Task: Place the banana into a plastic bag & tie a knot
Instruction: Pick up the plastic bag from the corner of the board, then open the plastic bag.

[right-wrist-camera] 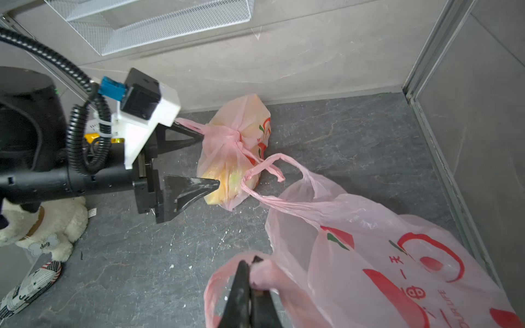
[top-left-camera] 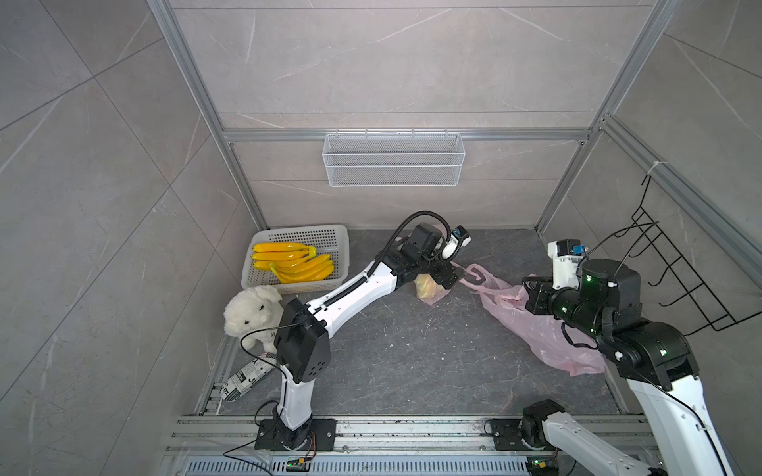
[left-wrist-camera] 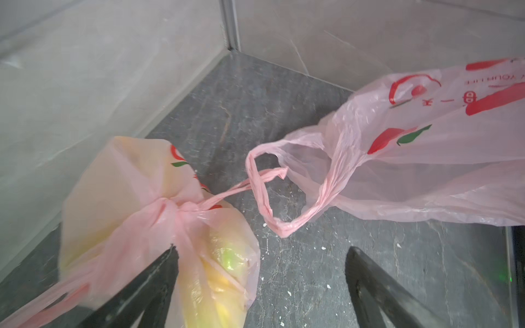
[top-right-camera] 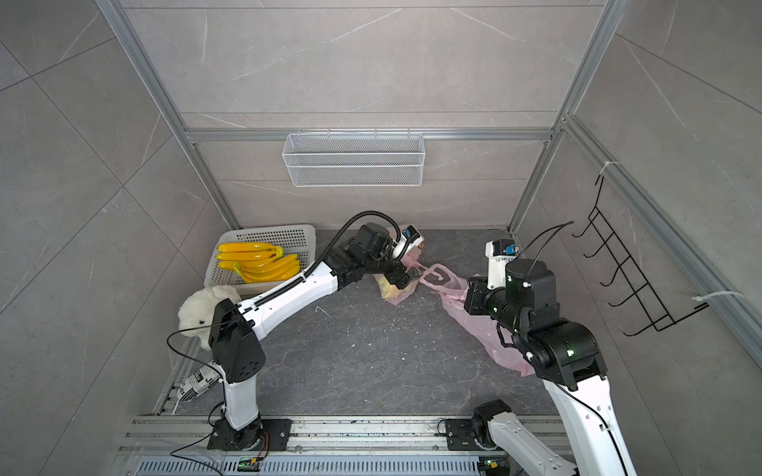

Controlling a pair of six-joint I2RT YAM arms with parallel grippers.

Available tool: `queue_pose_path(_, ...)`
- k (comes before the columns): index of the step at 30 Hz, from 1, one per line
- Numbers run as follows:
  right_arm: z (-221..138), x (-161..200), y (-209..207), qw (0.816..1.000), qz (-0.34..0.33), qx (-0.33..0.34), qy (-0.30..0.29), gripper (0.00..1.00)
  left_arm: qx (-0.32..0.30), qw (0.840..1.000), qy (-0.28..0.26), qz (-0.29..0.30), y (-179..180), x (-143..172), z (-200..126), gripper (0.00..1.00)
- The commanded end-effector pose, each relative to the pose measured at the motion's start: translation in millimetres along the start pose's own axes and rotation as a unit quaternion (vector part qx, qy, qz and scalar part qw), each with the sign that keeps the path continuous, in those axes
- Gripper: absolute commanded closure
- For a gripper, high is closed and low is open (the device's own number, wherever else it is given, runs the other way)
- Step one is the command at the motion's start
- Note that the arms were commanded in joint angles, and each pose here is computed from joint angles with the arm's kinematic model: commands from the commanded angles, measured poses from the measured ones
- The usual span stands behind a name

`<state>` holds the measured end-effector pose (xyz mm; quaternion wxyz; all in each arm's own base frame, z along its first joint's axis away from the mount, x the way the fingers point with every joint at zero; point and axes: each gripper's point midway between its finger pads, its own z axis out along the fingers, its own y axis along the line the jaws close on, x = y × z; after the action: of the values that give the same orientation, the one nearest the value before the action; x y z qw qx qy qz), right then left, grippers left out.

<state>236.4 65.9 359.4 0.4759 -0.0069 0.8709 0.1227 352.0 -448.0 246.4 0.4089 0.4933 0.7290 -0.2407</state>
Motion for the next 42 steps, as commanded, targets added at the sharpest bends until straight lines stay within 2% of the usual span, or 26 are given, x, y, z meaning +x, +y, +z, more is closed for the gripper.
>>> queue_pose_path(1,3,15,1,1.000,0.006,-0.008,0.018,1.00,0.043,0.995,-0.037,0.087,-14,-23,1,0.07)
queue_pose_path(5,7,23,0,1.000,0.007,-0.009,0.025,1.00,0.070,0.990,-0.025,0.121,-22,-13,14,0.07)
queue_pose_path(11,12,31,1,0.999,0.009,-0.015,0.031,1.00,0.091,0.987,-0.002,0.134,-33,1,37,0.10)
queue_pose_path(16,12,33,3,0.999,0.009,-0.021,0.033,1.00,0.042,0.978,0.031,0.203,-32,16,72,0.19)
queue_pose_path(21,11,35,5,0.999,0.011,-0.030,0.033,1.00,0.000,0.963,0.025,0.267,-28,19,95,0.19)
queue_pose_path(27,11,39,7,0.999,0.011,-0.037,0.035,1.00,-0.042,0.958,0.018,0.282,-14,17,111,0.22)
queue_pose_path(33,11,41,7,0.998,0.012,-0.041,0.034,1.00,-0.074,0.955,0.021,0.287,-1,14,121,0.38)
queue_pose_path(34,11,41,8,0.998,0.013,-0.043,0.034,1.00,-0.073,0.954,0.035,0.288,0,30,134,0.42)
queue_pose_path(37,12,41,8,0.998,0.012,-0.043,0.035,1.00,-0.070,0.957,0.029,0.279,-1,28,135,0.57)
queue_pose_path(41,15,44,1,0.999,0.010,-0.024,0.038,1.00,-0.054,0.961,0.021,0.270,-8,24,131,0.71)
queue_pose_path(42,16,46,-3,0.999,0.010,-0.014,0.039,1.00,-0.050,0.962,0.018,0.266,-9,21,128,0.77)
